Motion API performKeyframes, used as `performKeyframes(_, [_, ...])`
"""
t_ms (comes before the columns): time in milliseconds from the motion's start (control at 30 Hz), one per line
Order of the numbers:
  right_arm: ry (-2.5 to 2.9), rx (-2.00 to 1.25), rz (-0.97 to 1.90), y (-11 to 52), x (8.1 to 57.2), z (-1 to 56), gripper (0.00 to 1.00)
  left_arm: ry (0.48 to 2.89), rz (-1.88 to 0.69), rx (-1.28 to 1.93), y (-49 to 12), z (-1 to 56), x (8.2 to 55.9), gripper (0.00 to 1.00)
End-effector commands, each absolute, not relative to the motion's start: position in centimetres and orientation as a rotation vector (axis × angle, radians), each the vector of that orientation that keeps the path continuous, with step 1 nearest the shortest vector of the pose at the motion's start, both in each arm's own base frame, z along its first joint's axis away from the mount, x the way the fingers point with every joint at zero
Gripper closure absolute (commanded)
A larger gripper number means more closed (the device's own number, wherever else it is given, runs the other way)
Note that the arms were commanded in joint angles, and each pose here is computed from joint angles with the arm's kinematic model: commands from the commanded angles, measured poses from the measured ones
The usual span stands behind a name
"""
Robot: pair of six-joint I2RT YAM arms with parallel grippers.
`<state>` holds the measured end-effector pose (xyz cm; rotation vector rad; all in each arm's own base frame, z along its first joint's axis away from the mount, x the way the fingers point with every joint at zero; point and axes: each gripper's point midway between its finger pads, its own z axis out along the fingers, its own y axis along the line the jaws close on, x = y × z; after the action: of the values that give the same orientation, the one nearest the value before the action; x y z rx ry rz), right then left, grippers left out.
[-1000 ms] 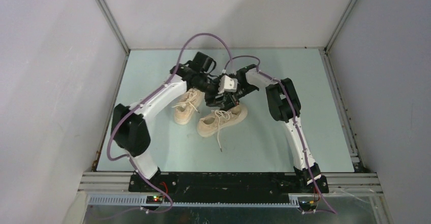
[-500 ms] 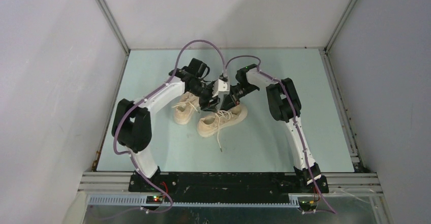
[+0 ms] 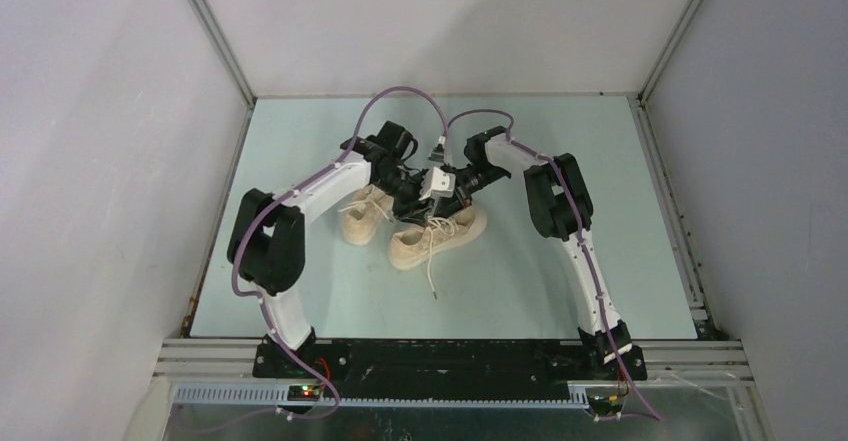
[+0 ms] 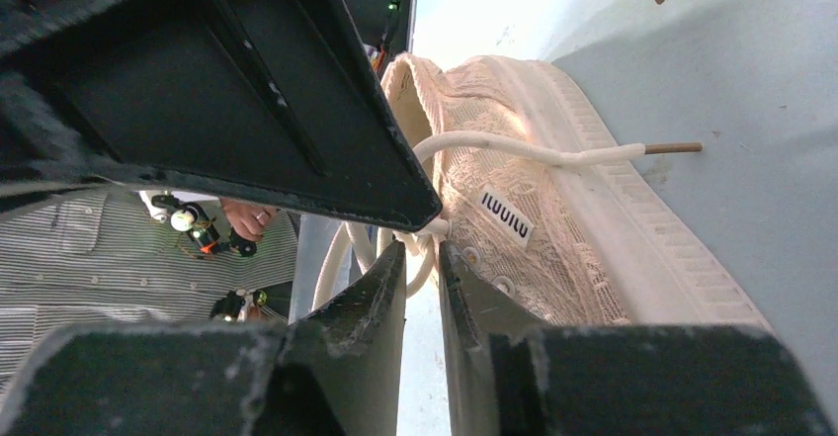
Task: Tie the shoes
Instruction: Tie the shoelace on the shoe.
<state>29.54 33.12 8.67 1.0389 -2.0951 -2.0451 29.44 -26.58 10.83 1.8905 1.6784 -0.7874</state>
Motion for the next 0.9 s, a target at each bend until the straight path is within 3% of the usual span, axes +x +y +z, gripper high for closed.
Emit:
performKeyframes(0, [-2.106,1.076,-2.053,33.1,30.0,9.1,0.78,1.604,-0.791,1.929,-27.7,11.4,29.8,0.56])
performKeyframes(233, [-2.11,1.067,-2.058,33.0,30.2,9.1,0.76,1.595,-0.813,1.97,-27.5,11.2,29.1,0.7])
performKeyframes(533, [-2.102,1.07,-2.058,33.1,30.0,9.1,0.67,1.649,-0.82,1.926,-27.8,11.1,29.4,0.99])
performKeyframes(867, [-2.097,1.08,-2.05,33.3,29.9,9.0,0.62,1.74,-0.833,1.804,-28.3,11.2,30.0,1.0])
